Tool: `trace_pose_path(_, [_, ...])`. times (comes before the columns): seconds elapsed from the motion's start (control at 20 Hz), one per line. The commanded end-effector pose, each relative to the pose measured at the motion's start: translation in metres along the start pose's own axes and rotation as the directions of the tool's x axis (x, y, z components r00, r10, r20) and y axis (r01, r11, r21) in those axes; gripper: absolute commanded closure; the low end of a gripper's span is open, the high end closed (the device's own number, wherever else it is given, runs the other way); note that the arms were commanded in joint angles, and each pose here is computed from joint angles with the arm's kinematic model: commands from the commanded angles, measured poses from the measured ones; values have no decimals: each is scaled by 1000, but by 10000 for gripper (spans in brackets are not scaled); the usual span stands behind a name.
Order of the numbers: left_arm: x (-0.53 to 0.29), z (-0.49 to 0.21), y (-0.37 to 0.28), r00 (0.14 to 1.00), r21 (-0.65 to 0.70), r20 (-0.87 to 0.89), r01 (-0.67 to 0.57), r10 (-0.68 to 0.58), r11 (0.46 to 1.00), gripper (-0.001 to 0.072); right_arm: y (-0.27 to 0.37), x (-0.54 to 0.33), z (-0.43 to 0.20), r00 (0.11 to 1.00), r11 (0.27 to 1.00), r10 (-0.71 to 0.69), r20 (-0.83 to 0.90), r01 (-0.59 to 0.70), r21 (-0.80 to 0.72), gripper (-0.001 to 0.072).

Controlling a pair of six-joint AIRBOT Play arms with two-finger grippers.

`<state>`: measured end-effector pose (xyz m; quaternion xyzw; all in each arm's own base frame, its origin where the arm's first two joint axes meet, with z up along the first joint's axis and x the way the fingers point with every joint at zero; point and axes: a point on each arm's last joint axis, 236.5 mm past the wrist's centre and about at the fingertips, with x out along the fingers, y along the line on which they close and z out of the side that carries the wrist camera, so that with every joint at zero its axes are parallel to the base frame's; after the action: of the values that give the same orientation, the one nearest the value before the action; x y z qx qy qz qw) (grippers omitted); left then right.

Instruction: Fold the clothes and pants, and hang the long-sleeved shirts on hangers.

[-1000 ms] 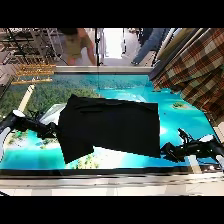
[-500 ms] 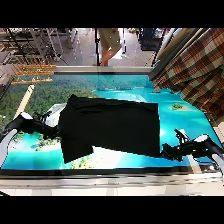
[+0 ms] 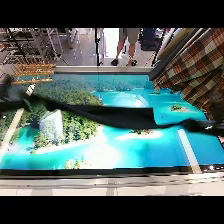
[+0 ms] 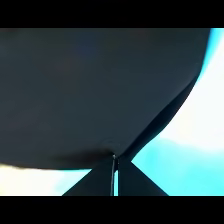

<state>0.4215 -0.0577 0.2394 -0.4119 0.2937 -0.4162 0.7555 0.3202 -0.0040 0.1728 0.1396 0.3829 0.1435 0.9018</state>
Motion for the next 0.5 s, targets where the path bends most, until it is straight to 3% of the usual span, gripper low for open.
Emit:
trace_pose_path(0.0, [-118,47,-275,686,415,269,551,-676,724,701,75,-180,90,820,902,-230,524,382,-202,700])
trace_pose_path(0.05, [-160,40,-332,532,500,283,627,-798,597,700,97,-231,101,716,842,-276,642,502,-198,700])
trace_pose_path(0.15, [-223,13,-404,287,613,262,687,-921,389,700,148,-321,110,498,718,-283,819,677,-164,700])
trace_pose_path(0.2, [-239,-4,-426,228,672,229,666,-946,323,700,176,-355,112,412,680,-245,878,718,-148,700])
trace_pose_path(0.25, [-241,-14,-436,225,697,206,649,-952,304,700,196,-378,116,349,660,-203,915,739,-135,700])
trace_pose_path(0.3, [-234,-17,-438,255,702,201,636,-946,321,700,211,-393,122,308,655,-163,938,745,-131,700])
trace_pose_path(0.35, [-219,-13,-432,318,699,217,609,-923,374,700,219,-394,130,310,671,-124,943,726,-151,700])
trace_pose_path(0.45, [-167,16,-386,542,662,297,477,-786,579,700,211,-358,156,432,745,-58,900,618,-249,700])
